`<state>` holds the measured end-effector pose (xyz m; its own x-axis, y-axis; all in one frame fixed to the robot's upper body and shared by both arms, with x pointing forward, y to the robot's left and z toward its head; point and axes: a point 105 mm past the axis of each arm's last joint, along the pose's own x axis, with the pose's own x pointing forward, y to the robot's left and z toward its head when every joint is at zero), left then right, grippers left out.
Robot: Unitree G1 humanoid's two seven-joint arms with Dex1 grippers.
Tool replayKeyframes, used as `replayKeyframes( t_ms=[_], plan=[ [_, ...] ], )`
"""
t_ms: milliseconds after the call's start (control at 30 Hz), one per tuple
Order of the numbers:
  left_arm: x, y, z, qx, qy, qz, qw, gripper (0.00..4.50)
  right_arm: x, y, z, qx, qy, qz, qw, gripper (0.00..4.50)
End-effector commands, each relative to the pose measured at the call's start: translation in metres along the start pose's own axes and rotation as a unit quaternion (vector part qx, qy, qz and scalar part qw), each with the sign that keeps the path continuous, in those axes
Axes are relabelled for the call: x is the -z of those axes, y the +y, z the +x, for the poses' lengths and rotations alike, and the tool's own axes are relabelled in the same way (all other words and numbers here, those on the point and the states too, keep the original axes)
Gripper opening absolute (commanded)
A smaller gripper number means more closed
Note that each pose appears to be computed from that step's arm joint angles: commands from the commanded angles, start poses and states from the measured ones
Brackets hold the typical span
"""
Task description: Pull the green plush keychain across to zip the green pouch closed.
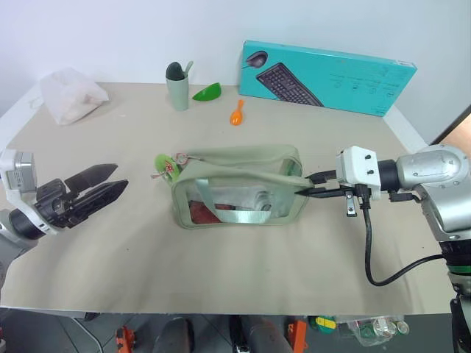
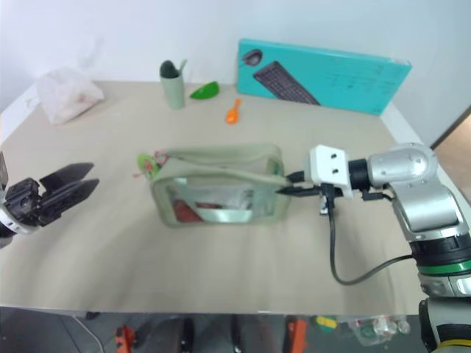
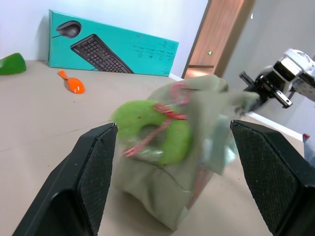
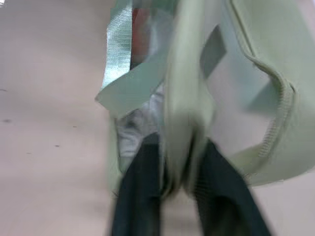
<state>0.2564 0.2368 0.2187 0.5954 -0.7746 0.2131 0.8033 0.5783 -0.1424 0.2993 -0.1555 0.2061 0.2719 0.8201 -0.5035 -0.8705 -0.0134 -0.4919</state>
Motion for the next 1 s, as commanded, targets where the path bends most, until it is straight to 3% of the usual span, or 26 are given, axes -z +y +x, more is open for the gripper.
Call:
replayKeyframes(
  t_ms=[33, 233, 533, 700, 800, 1000],
  plan=[
    [-0.004, -0.006, 0.002, 0.007, -0.003, 0.014, 1.0, 3.82, -0.018, 0.0, -0.003, 0.0, -0.029, -0.003, 1.0, 2.45],
    [0.02, 0.013, 0.018, -0.026, 0.04, -0.001, 0.999, 3.82, -0.019, -0.002, -0.005, 0.011, -0.028, -0.001, 1.0, 4.47],
    [0.014, 0.011, 0.033, -0.005, 0.006, -0.014, 1.0, 3.82, -0.035, -0.006, -0.025, 0.029, -0.085, 0.044, 0.995, 4.47],
    [0.0, 0.002, 0.032, 0.027, -0.019, -0.024, 0.999, 3.82, -0.049, -0.02, -0.047, 0.068, -0.153, 0.093, 0.981, 4.47],
    [-0.013, -0.015, 0.033, 0.072, -0.027, -0.02, 0.997, 3.82, -0.043, -0.019, -0.052, 0.077, -0.143, 0.107, 0.981, 4.47],
    [-0.024, -0.046, 0.044, 0.152, 0.017, 0.024, 0.988, 3.82, -0.007, -0.011, -0.045, 0.088, -0.059, 0.114, 0.988, 4.47]
  ],
)
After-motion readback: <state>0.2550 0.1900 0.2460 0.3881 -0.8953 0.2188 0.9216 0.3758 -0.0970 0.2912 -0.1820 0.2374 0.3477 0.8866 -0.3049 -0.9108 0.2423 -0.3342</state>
